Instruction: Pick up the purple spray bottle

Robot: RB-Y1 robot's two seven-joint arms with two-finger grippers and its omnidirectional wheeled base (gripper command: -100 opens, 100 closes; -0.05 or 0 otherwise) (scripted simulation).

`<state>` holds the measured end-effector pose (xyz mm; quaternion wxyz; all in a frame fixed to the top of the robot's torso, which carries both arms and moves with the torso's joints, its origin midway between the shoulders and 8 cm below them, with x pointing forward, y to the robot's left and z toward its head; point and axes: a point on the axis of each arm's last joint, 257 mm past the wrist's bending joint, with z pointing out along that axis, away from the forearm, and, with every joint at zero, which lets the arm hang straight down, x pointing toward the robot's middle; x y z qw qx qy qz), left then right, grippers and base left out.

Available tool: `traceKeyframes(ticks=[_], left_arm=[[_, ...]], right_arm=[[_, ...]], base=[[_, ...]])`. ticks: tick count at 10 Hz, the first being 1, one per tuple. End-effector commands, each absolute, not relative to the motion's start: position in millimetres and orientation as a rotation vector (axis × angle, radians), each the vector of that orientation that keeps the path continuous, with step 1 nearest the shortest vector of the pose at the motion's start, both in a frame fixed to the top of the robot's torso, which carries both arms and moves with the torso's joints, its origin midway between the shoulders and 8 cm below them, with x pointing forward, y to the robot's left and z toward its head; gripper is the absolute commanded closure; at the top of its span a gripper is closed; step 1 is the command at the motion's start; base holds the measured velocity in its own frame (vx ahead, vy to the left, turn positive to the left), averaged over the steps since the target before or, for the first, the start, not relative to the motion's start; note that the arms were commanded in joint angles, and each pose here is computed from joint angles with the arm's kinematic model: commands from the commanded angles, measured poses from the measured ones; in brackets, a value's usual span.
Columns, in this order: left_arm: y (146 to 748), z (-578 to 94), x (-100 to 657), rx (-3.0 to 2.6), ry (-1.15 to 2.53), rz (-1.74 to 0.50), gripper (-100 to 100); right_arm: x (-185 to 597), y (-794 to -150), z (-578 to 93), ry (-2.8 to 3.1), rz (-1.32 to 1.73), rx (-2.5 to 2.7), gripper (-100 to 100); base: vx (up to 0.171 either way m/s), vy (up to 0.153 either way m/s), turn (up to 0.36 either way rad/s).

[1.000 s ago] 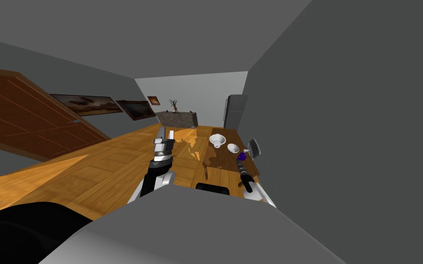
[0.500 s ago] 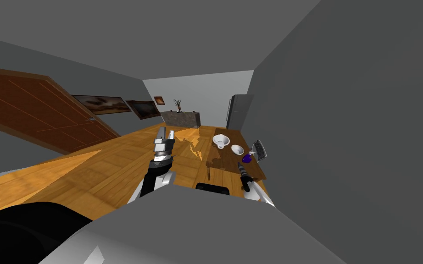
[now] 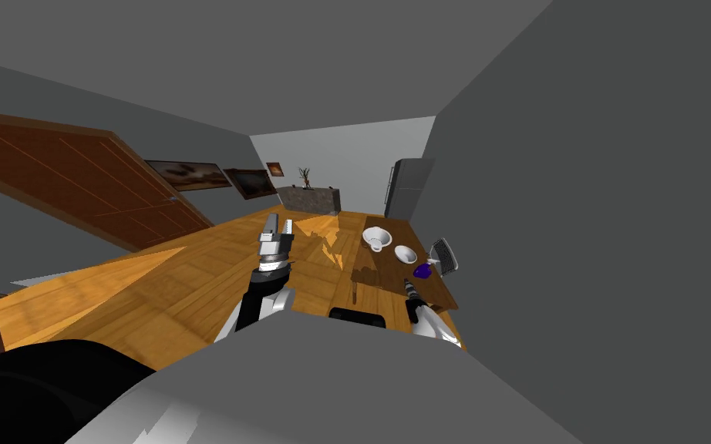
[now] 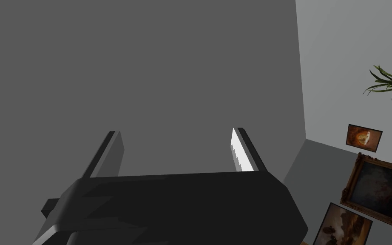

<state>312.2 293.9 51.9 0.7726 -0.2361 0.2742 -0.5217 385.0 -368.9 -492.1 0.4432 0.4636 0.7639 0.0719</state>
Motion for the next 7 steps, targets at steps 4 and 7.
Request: traceKeyframes(ticks=[4, 7], left_arm=[[293.9, 51.9, 312.2, -0.512, 0.594, -1.13, 0], [293.9, 51.9, 312.2, -0.512, 0.594, -1.13, 0]], right_arm=[[366.9, -413.9, -507.5, 1.91, -0.015, 1.121, -100], [362.6, -450.5, -504.3, 1.888, -0.163, 1.073, -100]], base=[[0.009, 0.044, 0.093], [0.015, 0.037, 0.097]])
